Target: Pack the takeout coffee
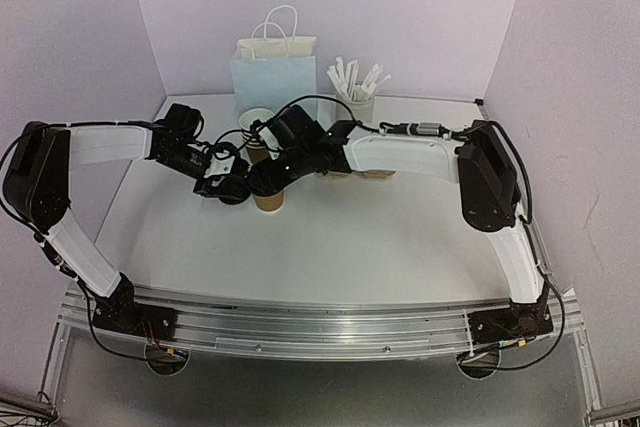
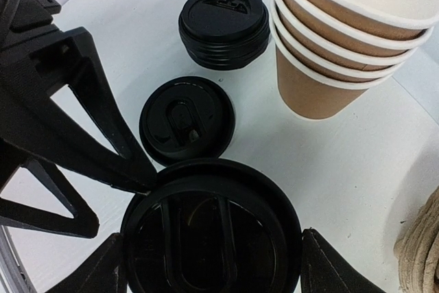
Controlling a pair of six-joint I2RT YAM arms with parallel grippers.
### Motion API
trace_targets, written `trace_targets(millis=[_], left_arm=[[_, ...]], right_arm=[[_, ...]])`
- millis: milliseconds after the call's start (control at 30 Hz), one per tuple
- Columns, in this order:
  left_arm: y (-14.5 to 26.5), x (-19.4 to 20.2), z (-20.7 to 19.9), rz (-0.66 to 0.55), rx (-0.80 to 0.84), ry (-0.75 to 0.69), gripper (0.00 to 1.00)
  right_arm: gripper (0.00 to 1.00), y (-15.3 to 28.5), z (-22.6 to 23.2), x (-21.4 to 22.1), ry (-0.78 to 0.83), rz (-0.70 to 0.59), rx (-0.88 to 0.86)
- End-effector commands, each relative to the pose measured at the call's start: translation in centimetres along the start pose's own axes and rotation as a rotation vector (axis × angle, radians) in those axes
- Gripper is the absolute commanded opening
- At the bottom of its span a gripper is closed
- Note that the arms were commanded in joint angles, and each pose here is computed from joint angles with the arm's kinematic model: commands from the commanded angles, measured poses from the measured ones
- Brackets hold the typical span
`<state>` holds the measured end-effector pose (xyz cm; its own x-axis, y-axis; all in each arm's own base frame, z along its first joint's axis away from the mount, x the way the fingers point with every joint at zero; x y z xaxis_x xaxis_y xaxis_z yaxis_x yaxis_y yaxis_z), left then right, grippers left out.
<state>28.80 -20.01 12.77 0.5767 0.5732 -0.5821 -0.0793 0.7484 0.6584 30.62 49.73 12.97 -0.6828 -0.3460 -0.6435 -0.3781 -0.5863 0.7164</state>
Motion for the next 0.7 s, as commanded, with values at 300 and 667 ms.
trace_targets(millis=[300,667], left_arm=[[-3.8,0.7,-6.9,0.025,0.272,-0.064,0.5],[-2.5,-0.5,-3.3,0.065,0.168,0.095,0.58]], right_arm=[[0.64,-4.0,-4.1,14.0,-0.001,0.476,0.152],[0.55,-2.8,-4.9,13.4,-0.002,0.442,0.223]])
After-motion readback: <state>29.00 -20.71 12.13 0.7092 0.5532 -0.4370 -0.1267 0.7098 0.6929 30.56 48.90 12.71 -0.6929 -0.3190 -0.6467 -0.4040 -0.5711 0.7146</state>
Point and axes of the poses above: each gripper's point midway between its finger pads, its own y axis back along the fingers, its own z axis along the line the jaws close on, x = y × z, the point moved 5 cm from there along y, back along the fingers, and after that the axes turned 10 degrees about -y, right-handed, at the moved point
